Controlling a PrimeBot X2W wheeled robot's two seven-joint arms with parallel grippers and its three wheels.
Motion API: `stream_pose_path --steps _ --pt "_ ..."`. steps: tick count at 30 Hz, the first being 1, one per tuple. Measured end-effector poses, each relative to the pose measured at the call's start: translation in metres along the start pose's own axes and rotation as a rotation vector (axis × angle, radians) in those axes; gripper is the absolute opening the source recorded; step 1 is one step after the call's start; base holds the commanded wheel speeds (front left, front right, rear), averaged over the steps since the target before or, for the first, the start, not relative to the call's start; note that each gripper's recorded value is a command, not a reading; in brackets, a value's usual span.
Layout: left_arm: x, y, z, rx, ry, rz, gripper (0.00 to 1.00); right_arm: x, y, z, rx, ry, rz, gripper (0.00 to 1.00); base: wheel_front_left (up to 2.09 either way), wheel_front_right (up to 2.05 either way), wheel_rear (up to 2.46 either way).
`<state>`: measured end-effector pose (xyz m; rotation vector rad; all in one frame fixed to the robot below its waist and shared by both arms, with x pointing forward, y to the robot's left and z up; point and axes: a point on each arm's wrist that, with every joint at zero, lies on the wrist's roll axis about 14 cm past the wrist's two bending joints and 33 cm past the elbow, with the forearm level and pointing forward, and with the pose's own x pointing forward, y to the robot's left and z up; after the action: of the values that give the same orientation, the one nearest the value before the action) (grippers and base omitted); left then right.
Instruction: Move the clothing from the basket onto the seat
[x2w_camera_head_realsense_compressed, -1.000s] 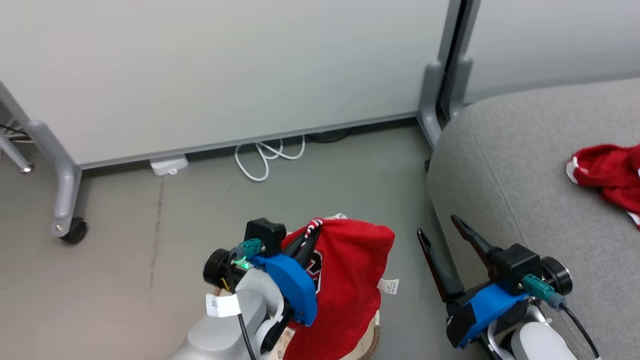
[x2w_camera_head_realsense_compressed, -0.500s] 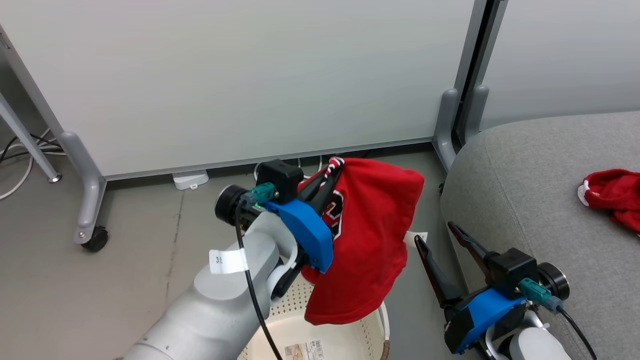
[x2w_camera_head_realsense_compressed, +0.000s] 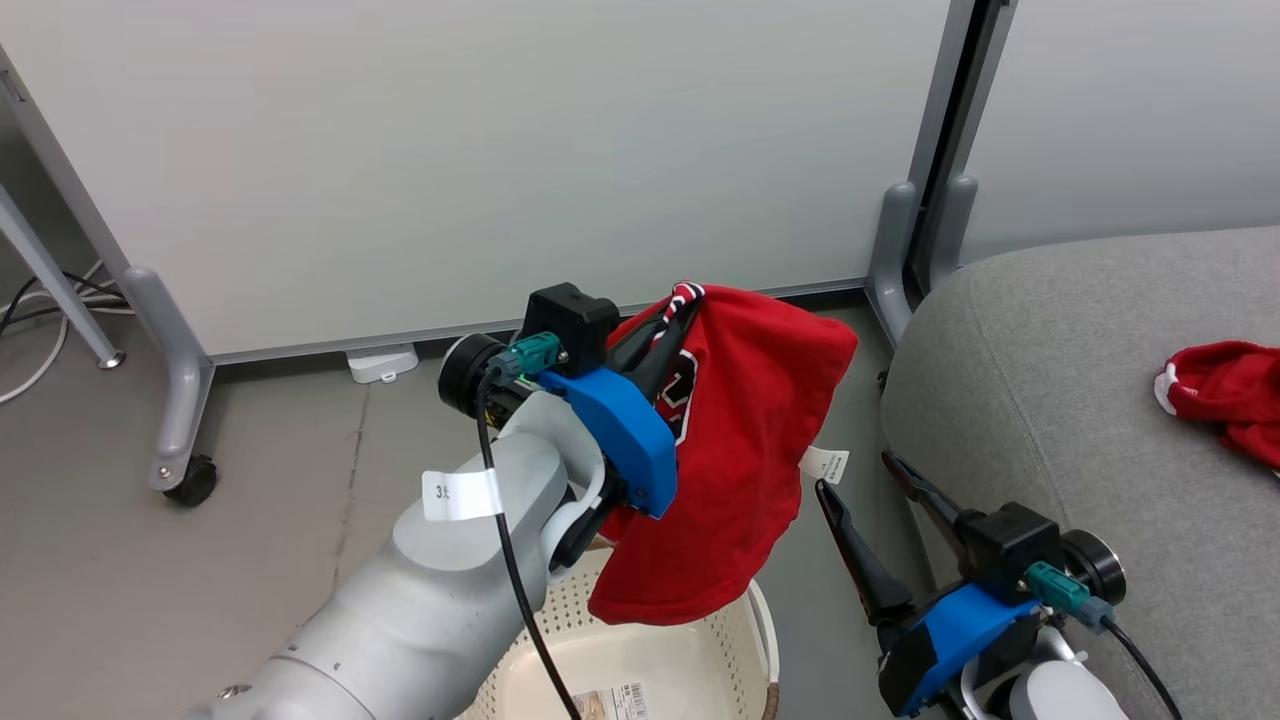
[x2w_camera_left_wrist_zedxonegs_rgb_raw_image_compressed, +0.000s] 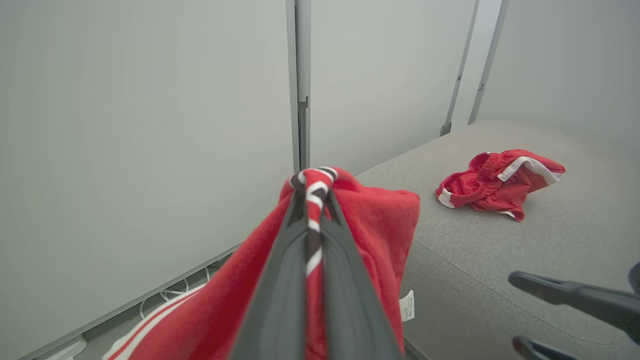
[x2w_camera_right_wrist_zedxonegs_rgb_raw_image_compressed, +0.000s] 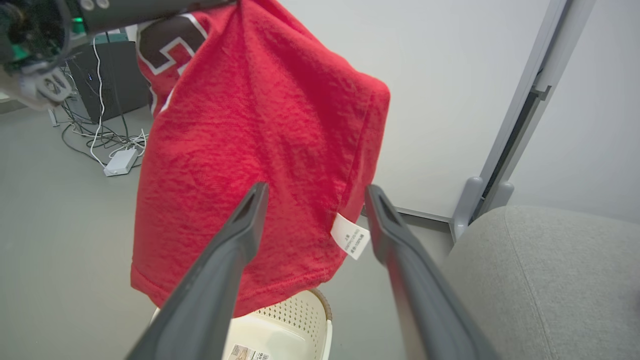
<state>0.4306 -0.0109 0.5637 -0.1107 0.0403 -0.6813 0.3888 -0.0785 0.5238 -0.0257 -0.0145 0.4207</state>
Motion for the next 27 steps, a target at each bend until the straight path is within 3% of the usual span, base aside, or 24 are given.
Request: stream_pose_path --steps 7,19,27 --pt "0.003 -0.001 -0.004 -0.005 0.012 -0.006 0.0 0.002 0.008 -0.003 0.007 0.013 0.023 1.0 0.0 0.0 0.0" --pt "0.007 -0.002 -0.011 -0.014 0.029 -0.015 0.0 0.029 0.06 0.0 0.019 0.02 0.192 1.0 0.0 0.0 0.0" --pt "0.006 -0.003 -0.014 -0.013 0.036 -0.022 0.0 0.047 0.069 -0.008 0.055 0.029 0.214 1.0 0.0 0.0 0.0"
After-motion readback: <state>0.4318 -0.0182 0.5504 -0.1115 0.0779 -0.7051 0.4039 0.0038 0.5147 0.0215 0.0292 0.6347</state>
